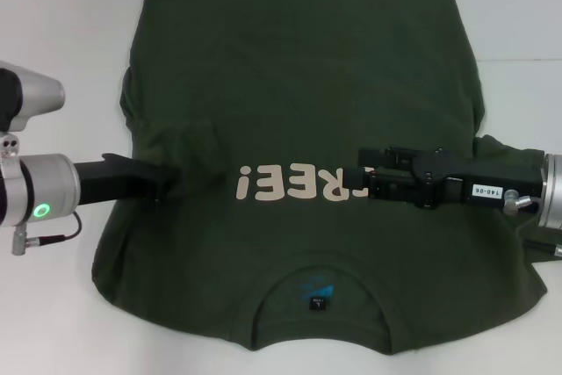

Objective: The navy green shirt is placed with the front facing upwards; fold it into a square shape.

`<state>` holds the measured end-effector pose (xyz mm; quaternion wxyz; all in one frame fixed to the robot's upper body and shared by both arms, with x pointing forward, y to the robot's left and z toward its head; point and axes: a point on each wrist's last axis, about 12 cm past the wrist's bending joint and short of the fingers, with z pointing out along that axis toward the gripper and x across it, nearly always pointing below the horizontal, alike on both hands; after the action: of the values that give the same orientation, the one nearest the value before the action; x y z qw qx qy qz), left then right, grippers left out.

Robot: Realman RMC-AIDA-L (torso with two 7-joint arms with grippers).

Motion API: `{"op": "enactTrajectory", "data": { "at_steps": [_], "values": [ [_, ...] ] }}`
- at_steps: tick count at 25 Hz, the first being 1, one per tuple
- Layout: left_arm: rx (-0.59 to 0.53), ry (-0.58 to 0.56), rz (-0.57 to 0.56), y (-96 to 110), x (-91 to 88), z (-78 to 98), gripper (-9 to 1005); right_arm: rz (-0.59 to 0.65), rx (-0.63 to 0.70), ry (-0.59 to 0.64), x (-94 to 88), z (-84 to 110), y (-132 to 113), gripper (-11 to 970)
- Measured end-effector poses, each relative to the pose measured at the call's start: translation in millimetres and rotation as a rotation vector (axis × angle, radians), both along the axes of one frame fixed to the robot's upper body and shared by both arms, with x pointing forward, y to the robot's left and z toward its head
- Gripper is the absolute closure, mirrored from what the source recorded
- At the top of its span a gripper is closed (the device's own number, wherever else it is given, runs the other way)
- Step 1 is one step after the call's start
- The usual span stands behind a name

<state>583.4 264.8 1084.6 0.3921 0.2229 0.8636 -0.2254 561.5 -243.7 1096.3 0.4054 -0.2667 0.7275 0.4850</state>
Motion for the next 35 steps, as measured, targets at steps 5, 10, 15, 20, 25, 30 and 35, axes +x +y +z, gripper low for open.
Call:
{"op": "enactTrajectory", "data": {
  "at_steps": [5, 10, 15, 20, 25, 30, 35],
  "values": [
    [-0.008, 0.016, -0.017, -7, -0.6, -1.4, 995, 0.0, 0.0, 0.001, -0.1, -0.2, 0, 226],
    [-0.009, 0.031, -0.036, -13, -2.1, -3.4, 996, -0.001, 0.001, 0.003, -0.5, -0.8, 0, 228],
    [-0.02, 0.056, -0.057, -16, -6.0, -6.9, 995, -0.001, 0.002, 0.004, -1.0, -1.3, 0, 229],
    [-0.049, 0.09, -0.097, -19, -11.7, -7.9, 990, -0.001, 0.002, 0.004, -1.0, -1.4, 0, 231],
    [-0.073, 0.121, -0.115, -24, -13.1, -7.0, 959, -0.001, 0.002, 0.0, -0.3, -0.5, 0, 233],
    [-0.128, 0.119, -0.103, -26, -12.1, -2.7, 880, -0.006, 0.004, -0.004, 0.6, 0.4, 0, 235],
    [-0.19, 0.08, -0.095, -24, -11.0, 4.5, 801, -0.027, 0.011, 0.012, 2.7, 2.8, -6, 237]
  ]
}}
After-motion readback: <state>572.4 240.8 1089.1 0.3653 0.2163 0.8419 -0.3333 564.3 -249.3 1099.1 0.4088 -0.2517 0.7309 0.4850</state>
